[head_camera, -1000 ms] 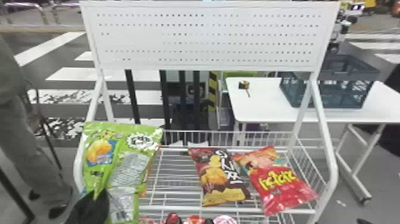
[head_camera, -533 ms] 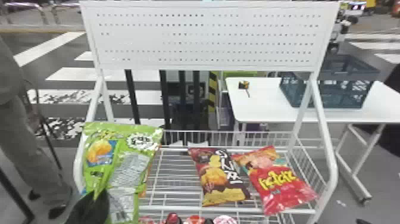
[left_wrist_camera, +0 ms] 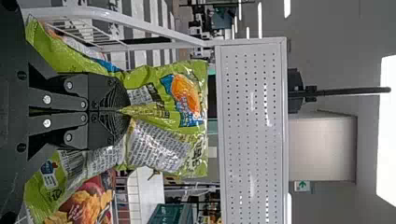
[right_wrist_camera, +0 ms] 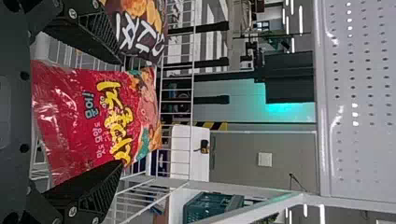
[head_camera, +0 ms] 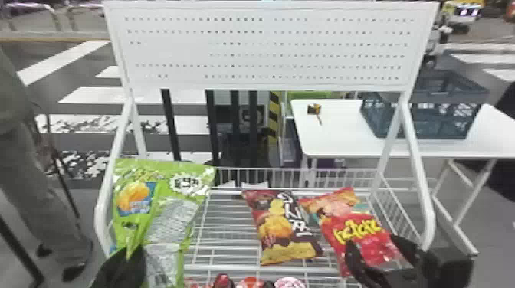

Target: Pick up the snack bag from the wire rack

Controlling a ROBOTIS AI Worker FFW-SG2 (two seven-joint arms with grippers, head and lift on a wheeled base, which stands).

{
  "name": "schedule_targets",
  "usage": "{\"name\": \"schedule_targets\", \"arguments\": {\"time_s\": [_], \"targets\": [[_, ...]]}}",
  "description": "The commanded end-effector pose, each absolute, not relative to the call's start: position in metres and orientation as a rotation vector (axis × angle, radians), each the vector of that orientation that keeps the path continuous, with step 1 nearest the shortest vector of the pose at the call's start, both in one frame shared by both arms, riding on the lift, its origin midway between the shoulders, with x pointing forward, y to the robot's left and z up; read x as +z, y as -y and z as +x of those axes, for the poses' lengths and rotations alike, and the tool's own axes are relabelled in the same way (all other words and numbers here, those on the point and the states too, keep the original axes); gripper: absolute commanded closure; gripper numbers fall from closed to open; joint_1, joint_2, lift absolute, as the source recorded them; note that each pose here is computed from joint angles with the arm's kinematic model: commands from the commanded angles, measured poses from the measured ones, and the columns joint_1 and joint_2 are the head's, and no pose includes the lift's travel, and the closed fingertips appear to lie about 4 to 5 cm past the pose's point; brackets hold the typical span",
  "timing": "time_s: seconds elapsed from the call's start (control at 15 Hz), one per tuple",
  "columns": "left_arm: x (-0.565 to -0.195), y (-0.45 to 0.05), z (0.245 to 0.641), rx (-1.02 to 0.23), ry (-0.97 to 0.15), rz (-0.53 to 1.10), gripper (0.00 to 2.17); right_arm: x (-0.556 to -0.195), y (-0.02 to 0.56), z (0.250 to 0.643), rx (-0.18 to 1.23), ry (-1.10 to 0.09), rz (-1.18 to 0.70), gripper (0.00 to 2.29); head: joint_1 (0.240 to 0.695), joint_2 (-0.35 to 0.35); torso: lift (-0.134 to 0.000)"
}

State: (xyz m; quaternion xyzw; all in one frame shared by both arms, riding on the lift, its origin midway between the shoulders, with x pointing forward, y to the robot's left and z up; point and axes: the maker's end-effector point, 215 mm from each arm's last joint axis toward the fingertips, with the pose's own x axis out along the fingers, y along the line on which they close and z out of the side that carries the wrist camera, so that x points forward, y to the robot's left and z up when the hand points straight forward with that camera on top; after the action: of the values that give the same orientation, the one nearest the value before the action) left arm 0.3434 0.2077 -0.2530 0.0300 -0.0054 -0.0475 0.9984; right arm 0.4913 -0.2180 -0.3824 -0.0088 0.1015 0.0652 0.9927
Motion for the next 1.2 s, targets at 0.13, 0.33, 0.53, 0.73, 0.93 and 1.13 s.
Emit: {"name": "schedule_targets", "arguments": {"time_s": [0.13, 0.33, 0.53, 0.73, 0.93, 1.13], "targets": [[-0.253, -0.209, 0.343, -0.095, 0.010, 0.065, 1.78, -0.418, 0.230, 0.551, 0.113, -0.288, -0.078, 0.15, 0.499, 0.000, 0.000], [-0.253, -0.211, 0.343, -0.092, 0.009, 0.067, 1.78, -0.443, 0.244, 0.560, 0.093, -0.366, -0.070, 0.17, 0.499, 0.000, 0.000], [-0.252, -0.212, 0.344, -0.091, 0.012, 0.067, 1.78, -0.455, 0.241, 0.556, 0.107, -0.417, -0.046, 1.60, 0.499, 0.000, 0.000], [-0.252, -0.211, 0.345, -0.092, 0.012, 0.066, 1.78, -0.453, 0.241, 0.555, 0.096, -0.416, -0.036, 2.25, 0.499, 0.000, 0.000], [-0.253, -0.211, 0.345, -0.092, 0.011, 0.066, 1.78, -0.446, 0.242, 0.554, 0.084, -0.399, -0.030, 2.25, 0.499, 0.000, 0.000], [-0.252, -0.211, 0.344, -0.091, 0.012, 0.066, 1.78, -0.418, 0.241, 0.548, 0.073, -0.339, -0.032, 2.25, 0.499, 0.000, 0.000]]}}
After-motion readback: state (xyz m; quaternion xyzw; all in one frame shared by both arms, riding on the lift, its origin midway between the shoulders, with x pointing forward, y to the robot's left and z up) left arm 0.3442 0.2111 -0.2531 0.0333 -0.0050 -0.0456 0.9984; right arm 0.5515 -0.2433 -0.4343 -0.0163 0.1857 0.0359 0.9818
